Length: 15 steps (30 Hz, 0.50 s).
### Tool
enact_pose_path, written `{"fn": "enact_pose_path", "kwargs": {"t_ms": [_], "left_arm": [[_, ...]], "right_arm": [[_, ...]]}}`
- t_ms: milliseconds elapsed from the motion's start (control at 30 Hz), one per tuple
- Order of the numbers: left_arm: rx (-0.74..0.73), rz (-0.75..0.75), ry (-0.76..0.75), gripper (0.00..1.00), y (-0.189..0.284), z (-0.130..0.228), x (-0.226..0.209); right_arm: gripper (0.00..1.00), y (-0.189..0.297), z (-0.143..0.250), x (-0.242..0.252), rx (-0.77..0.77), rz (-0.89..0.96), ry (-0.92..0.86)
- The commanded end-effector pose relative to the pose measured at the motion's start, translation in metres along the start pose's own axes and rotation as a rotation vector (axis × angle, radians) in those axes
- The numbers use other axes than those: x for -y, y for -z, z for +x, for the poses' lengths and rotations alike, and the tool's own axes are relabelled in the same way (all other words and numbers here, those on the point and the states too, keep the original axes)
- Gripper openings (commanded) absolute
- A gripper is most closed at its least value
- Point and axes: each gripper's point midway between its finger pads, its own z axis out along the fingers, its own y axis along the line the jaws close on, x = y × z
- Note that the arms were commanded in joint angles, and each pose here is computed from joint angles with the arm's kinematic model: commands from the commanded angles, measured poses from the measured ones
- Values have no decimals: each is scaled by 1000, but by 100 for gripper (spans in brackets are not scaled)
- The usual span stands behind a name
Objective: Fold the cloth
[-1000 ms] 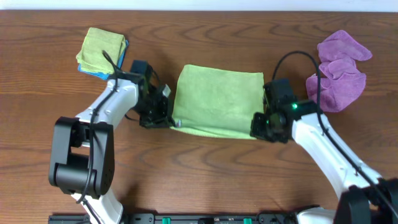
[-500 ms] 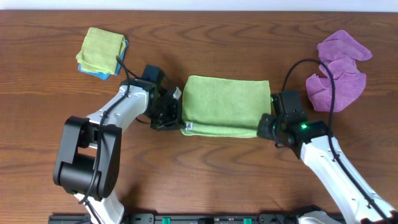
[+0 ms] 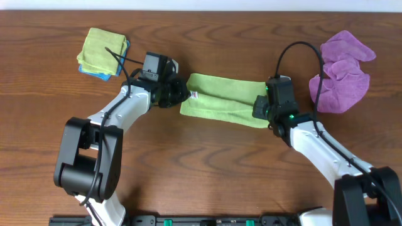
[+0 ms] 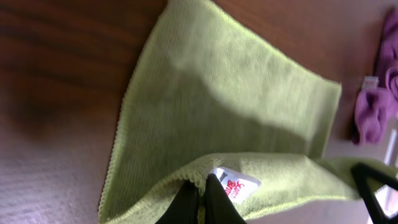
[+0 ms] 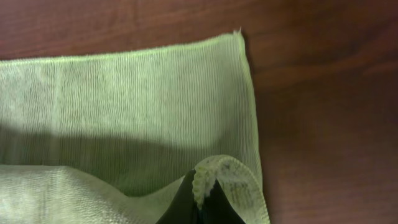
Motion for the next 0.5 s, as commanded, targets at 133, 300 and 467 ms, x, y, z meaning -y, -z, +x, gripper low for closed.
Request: {"fn": "enact_pose_path", "kwargs": {"t_ms": [133,300,467], "left_arm": [[163,-26,-20,6,-3,-37,3],[216,-14,-36,6,-5,-50,6],[211,-3,-15,6,-26,-52,-4]], "right_arm": [[1,-14,-22,13,82,35,17],[2,-28,-25,14,100,34,38],[1,-38,-25,12,110,30,48]]}}
